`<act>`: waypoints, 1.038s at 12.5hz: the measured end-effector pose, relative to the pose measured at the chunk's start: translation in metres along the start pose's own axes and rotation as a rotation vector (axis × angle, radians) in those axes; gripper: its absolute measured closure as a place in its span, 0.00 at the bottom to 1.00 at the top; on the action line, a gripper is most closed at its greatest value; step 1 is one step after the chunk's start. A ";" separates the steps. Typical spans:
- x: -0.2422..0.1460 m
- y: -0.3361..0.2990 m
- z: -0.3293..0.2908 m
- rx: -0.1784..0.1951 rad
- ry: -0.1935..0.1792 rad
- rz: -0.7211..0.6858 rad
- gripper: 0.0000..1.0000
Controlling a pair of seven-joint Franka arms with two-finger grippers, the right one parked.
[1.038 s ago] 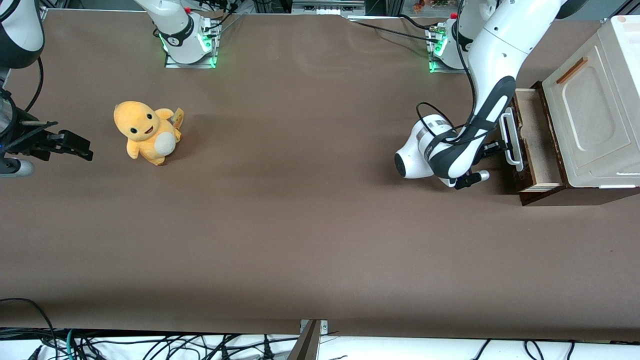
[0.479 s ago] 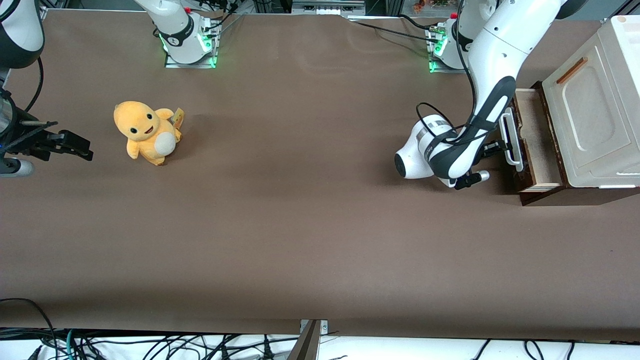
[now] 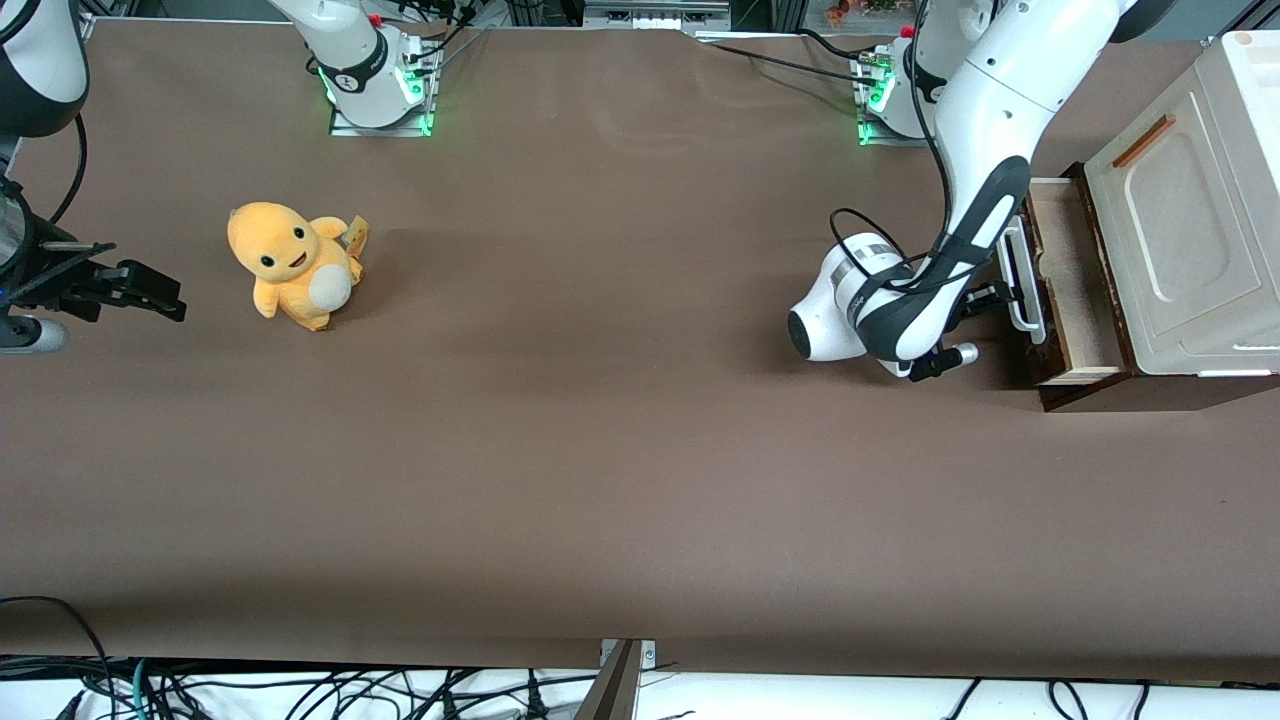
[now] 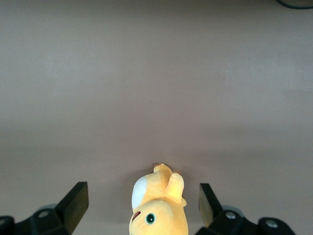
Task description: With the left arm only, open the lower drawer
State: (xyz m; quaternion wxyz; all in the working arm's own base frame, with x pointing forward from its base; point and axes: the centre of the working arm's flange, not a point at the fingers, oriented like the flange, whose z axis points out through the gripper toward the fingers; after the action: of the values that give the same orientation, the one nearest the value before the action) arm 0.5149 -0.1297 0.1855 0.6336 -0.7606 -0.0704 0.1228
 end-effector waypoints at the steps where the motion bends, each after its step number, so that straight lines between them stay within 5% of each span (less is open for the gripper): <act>1: 0.000 0.000 0.000 0.000 0.000 0.000 0.81; 13: 0.001 0.000 0.000 0.000 -0.004 -0.002 0.81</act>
State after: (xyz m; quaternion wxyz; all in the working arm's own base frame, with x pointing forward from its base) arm 0.5157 -0.1295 0.1856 0.6334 -0.7604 -0.0724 0.1238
